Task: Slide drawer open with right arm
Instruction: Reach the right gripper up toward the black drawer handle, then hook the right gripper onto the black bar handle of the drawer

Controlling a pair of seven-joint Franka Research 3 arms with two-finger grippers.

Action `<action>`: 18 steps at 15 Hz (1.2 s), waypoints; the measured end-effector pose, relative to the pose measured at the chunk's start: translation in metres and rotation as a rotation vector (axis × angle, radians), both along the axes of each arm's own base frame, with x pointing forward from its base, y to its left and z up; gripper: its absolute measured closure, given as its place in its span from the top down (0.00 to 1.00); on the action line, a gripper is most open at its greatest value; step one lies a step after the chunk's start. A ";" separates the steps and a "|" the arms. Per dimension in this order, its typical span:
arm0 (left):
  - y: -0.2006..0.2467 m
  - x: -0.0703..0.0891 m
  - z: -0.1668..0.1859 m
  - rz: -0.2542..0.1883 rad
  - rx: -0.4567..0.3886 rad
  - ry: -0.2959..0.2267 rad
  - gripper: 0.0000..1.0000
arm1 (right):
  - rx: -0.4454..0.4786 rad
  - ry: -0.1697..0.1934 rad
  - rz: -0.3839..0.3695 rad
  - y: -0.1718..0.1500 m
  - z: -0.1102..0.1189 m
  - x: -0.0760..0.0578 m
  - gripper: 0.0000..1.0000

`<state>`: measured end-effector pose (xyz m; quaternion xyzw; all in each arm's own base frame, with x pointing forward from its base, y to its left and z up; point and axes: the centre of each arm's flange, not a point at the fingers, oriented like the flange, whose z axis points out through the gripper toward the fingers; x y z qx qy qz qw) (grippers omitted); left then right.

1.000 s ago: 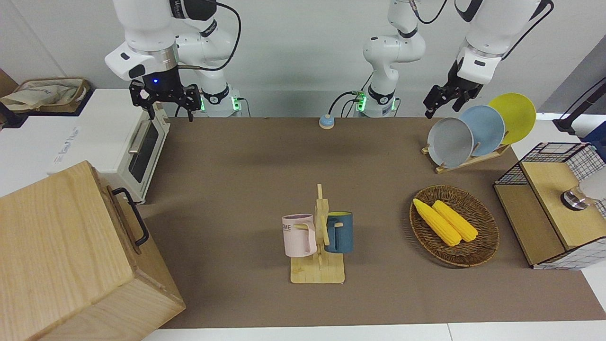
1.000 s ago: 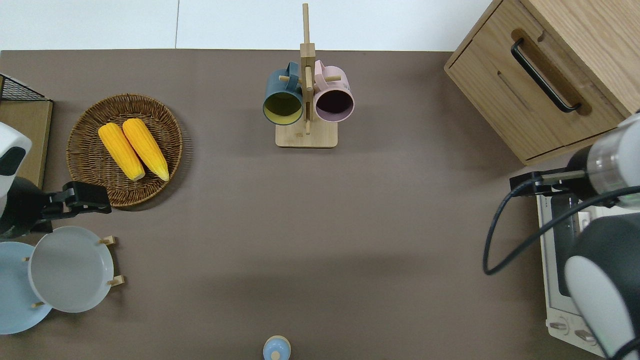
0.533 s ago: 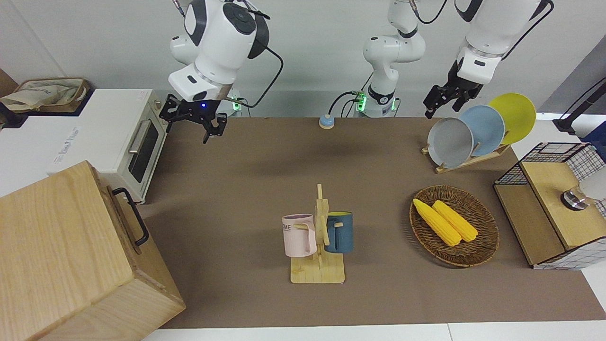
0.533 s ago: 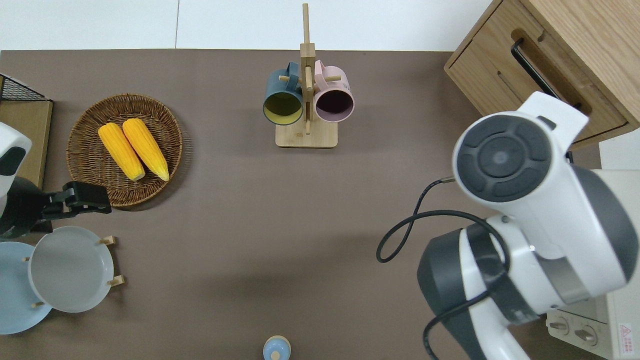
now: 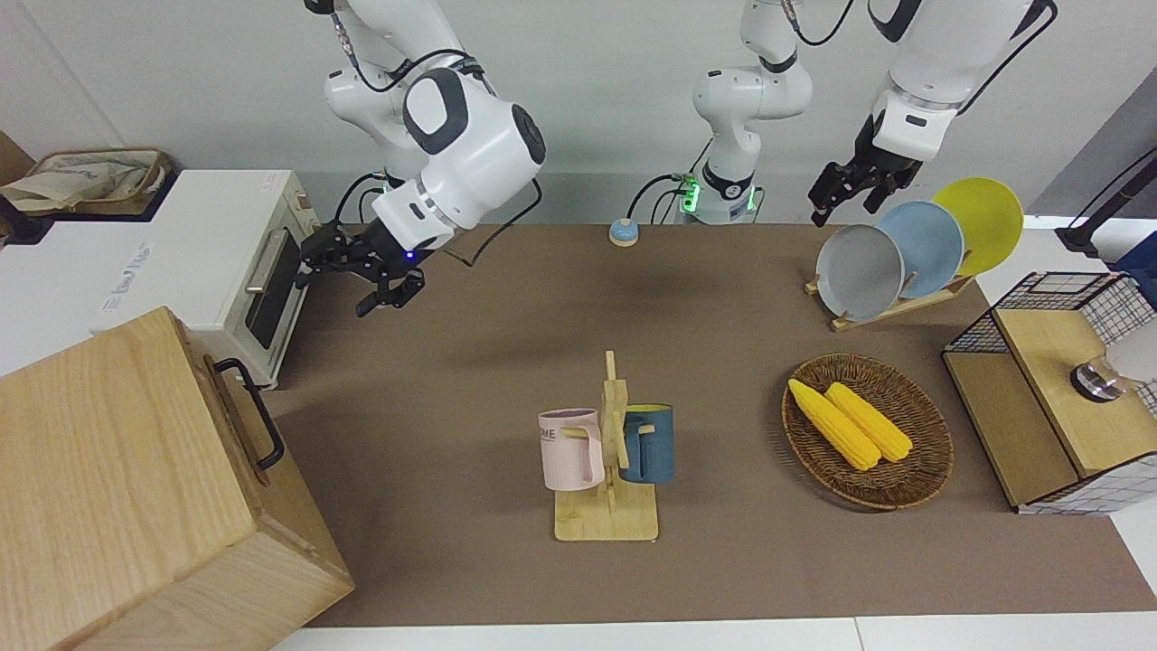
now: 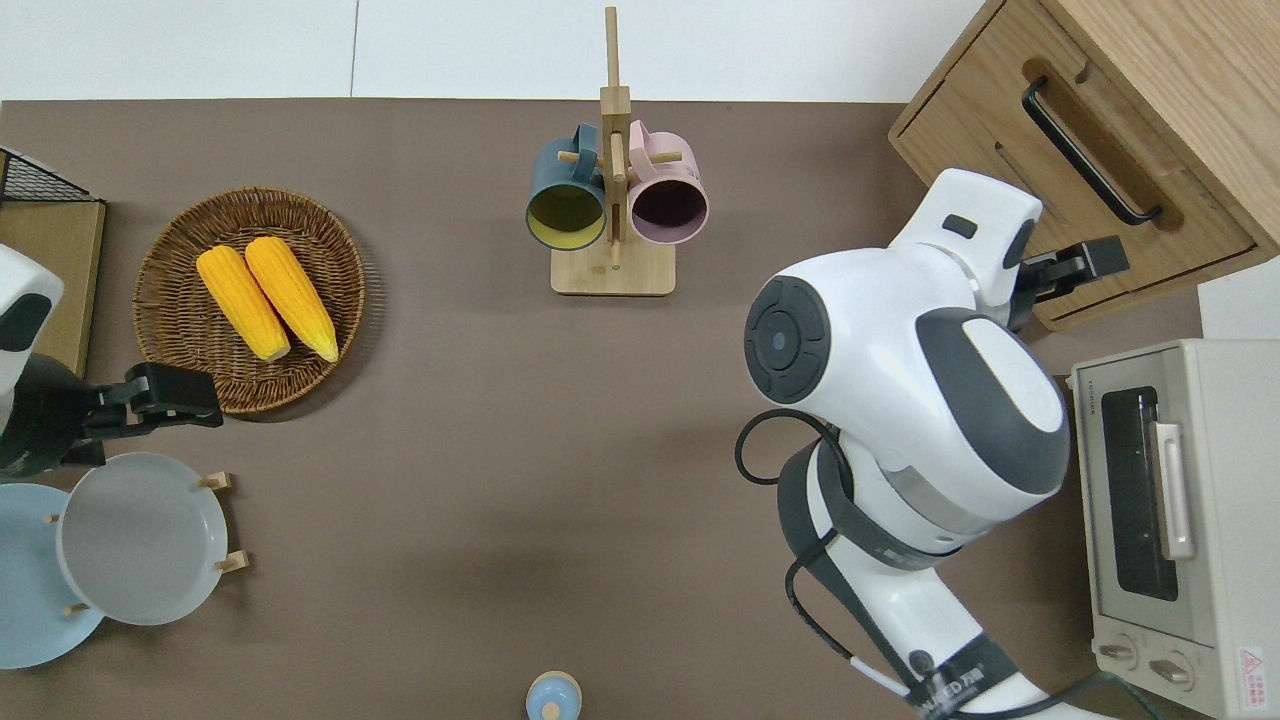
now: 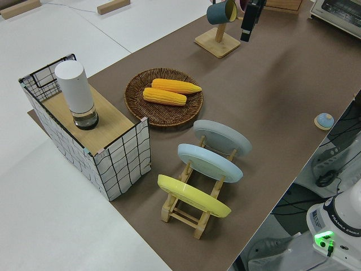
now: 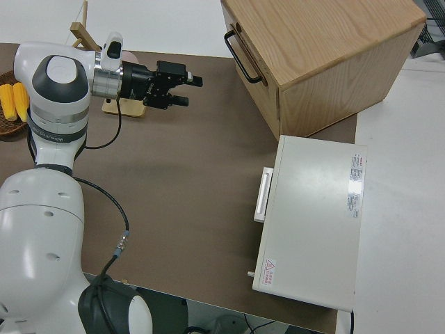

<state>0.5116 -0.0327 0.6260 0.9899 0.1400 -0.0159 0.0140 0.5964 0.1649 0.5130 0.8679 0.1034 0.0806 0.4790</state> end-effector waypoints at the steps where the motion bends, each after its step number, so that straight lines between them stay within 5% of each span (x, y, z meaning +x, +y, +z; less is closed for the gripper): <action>1: 0.000 0.000 0.000 0.000 0.000 0.000 1.00 | -0.046 -0.013 0.013 0.002 -0.009 0.004 0.98; 5: 0.000 0.000 0.000 0.000 0.000 0.000 1.00 | -0.167 -0.058 0.076 0.008 -0.041 0.023 0.97; 13: 0.000 0.000 0.000 0.000 0.000 0.000 1.00 | -0.340 -0.109 0.234 -0.013 -0.065 0.057 0.95; 18: 0.000 0.000 0.000 0.000 0.000 0.000 1.00 | -0.373 -0.122 0.291 -0.043 -0.070 0.073 0.92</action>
